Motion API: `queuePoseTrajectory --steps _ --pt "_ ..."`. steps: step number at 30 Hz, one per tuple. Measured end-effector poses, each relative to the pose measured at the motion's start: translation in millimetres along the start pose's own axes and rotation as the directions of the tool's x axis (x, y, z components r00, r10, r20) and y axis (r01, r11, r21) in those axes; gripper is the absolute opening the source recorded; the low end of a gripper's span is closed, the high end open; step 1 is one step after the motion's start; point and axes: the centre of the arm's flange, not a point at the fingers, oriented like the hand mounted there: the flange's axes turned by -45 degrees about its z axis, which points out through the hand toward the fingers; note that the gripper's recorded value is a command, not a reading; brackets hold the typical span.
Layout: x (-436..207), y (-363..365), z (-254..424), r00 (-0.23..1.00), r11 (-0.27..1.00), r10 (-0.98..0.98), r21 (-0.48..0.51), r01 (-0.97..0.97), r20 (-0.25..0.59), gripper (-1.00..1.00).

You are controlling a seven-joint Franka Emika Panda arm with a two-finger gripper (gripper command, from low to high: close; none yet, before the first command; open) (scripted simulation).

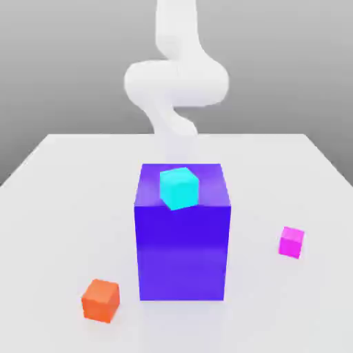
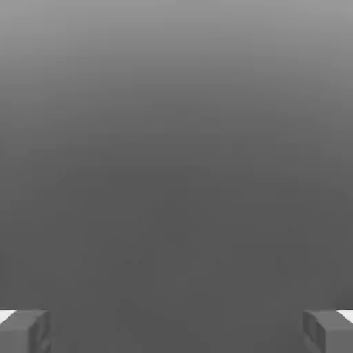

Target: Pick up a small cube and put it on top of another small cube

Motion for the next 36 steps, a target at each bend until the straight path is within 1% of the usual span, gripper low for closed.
queuePoseTrajectory --steps 4,8,15,22,24,27,34,35,36 --pt "-26 -48 79 0.986 0.987 -0.132 0.101 0.122 0.106 0.00" --pt "-69 -101 144 0.943 0.952 -0.273 0.197 0.236 0.191 0.00" --pt "-179 -187 224 0.798 0.835 -0.526 0.357 0.419 0.294 0.00" --pt "-315 -241 262 0.570 0.657 -0.749 0.496 0.568 0.339 0.00" --pt "-355 -248 266 0.492 0.596 -0.801 0.530 0.603 0.341 0.00" --pt "-411 -258 268 0.372 0.493 -0.870 0.577 0.651 0.324 0.00" --pt "-453 -251 314 0.370 0.500 -0.866 0.577 0.645 0.337 0.00" --pt "-456 -251 317 0.370 0.501 -0.866 0.577 0.645 0.337 -1.00" --pt "-456 -251 317 0.370 0.501 -0.866 0.577 0.645 0.337 -1.00"
